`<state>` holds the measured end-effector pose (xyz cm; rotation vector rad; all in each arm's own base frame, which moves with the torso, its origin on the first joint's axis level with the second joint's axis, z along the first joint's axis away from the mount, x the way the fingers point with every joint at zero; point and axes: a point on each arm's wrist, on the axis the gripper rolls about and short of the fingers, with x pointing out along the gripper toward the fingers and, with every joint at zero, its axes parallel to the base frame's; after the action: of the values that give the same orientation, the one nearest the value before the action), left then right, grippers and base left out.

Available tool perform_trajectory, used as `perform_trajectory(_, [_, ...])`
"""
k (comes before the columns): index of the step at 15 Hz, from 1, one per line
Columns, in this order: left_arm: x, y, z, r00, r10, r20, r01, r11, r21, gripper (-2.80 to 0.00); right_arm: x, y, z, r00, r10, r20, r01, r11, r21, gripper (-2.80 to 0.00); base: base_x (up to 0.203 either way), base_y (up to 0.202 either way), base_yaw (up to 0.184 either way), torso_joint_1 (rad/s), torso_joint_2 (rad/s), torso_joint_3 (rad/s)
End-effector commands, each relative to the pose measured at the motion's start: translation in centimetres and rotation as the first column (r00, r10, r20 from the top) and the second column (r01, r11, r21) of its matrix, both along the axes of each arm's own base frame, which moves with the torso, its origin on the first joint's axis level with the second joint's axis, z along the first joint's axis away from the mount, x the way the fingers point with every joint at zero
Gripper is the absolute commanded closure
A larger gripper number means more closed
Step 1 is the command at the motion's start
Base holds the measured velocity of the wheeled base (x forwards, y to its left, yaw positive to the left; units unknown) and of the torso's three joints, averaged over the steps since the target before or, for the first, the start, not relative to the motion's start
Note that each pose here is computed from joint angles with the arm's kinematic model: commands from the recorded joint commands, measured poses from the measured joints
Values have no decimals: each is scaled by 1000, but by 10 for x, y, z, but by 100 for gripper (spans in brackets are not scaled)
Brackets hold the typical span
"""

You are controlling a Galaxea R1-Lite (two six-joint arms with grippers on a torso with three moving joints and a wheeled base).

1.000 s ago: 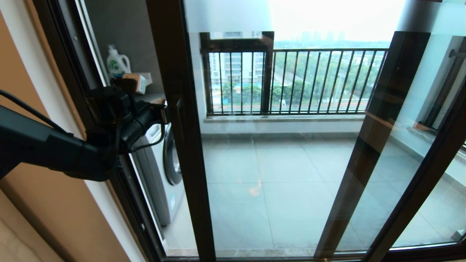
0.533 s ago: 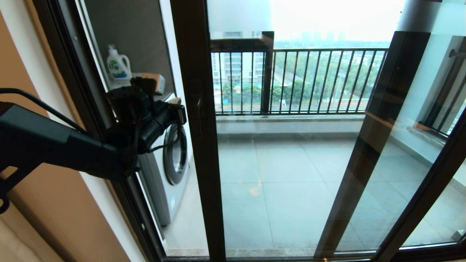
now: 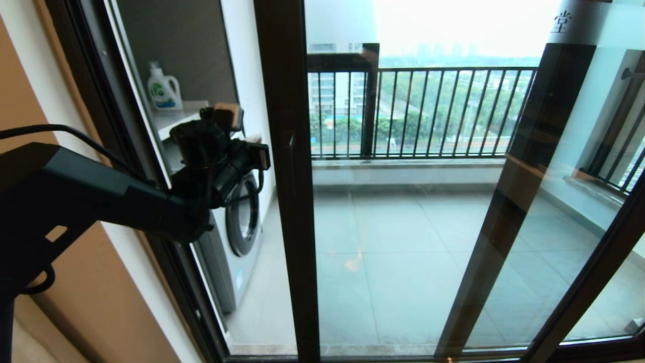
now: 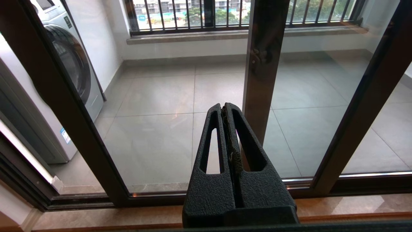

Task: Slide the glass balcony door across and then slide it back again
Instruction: Open the slid door

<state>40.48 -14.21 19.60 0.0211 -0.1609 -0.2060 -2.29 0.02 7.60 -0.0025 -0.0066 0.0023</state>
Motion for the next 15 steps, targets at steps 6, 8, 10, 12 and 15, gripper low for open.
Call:
perform_trajectory(6, [5,-42,-7,999,-46,0,46,999,-3,0,0,0,-1,1000,1,-4,-1,1000,-1,0,0,0,0,0,0,0])
perform_trajectory(8, [2,-55,-7,998,-69,3,69,998,9,0,0,0,-1,1000,1,-4,-1,1000,-1,0,0,0,0,0,0,0])
perform_trajectory(10, [2,-66,-3,997,-75,7,75,997,10,0,0,0,-1,1000,1,-4,-1,1000,-1,0,0,0,0,0,0,0])
perform_trajectory(12, [2,-79,-3,996,-85,11,85,996,5,0,0,0,-1,1000,1,-4,-1,1000,-1,0,0,0,0,0,0,0])
perform_trajectory(15, [-1,-90,-7,994,-107,-4,107,994,12,0,0,0,-1,1000,1,-3,-1,1000,-1,0,0,0,0,0,0,0])
